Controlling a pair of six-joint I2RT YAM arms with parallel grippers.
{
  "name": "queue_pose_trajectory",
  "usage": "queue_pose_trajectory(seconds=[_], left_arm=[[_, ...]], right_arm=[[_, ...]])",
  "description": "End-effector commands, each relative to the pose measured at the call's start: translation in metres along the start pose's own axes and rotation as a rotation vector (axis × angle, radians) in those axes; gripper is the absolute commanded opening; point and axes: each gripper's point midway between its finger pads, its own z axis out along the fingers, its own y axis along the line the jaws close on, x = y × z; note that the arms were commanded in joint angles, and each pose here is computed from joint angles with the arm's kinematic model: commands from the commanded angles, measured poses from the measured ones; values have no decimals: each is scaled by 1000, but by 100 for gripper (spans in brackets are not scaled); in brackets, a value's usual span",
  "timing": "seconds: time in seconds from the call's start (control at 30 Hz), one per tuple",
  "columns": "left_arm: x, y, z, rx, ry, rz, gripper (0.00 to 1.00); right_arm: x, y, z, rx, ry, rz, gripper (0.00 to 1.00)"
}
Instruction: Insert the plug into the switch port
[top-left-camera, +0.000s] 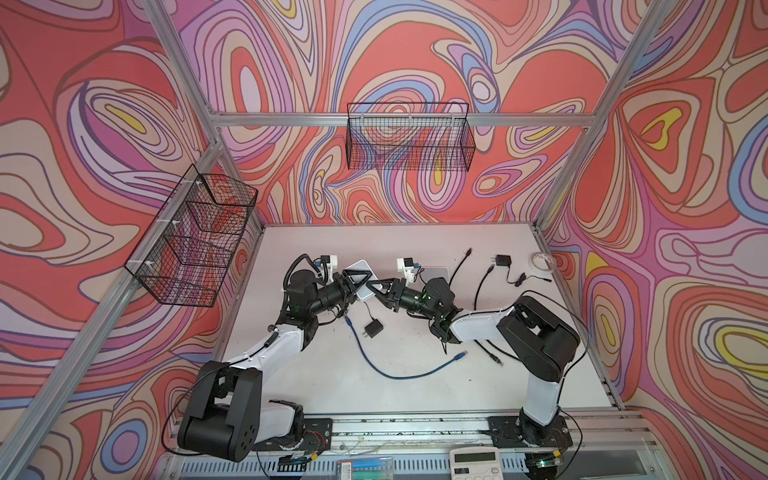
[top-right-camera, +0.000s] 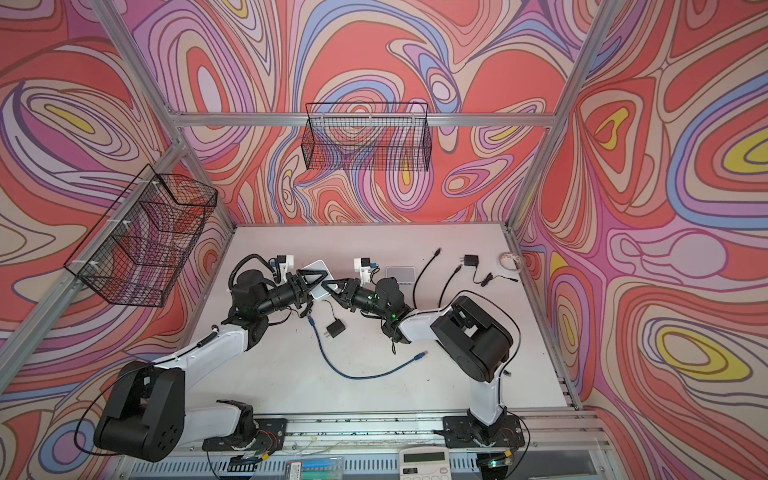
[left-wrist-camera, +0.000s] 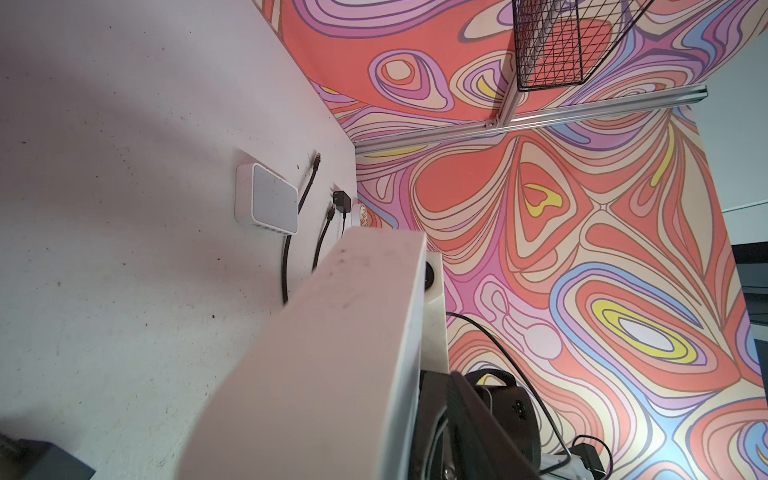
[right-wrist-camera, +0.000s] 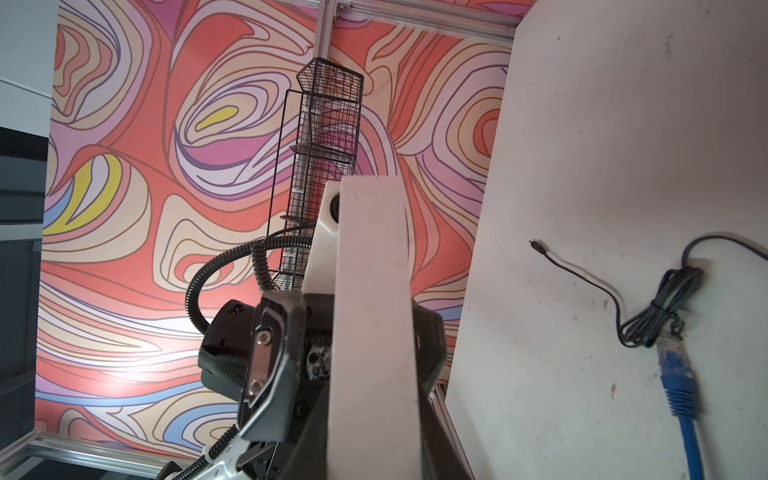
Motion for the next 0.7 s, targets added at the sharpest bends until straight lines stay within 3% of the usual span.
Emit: queue_pose_trajectory(seconds=[0.0, 0.47, 0.67], left_arm=[[4, -23, 0, 55, 35, 41, 46], [0, -20, -9, 17, 30, 48, 39], [-2, -22, -11, 21, 32, 55, 31]], right_arm=[[7, -9, 4, 17, 32, -10, 0], [14, -16, 2, 55, 65, -23, 0], [15, -17, 1, 65, 75, -30, 0]])
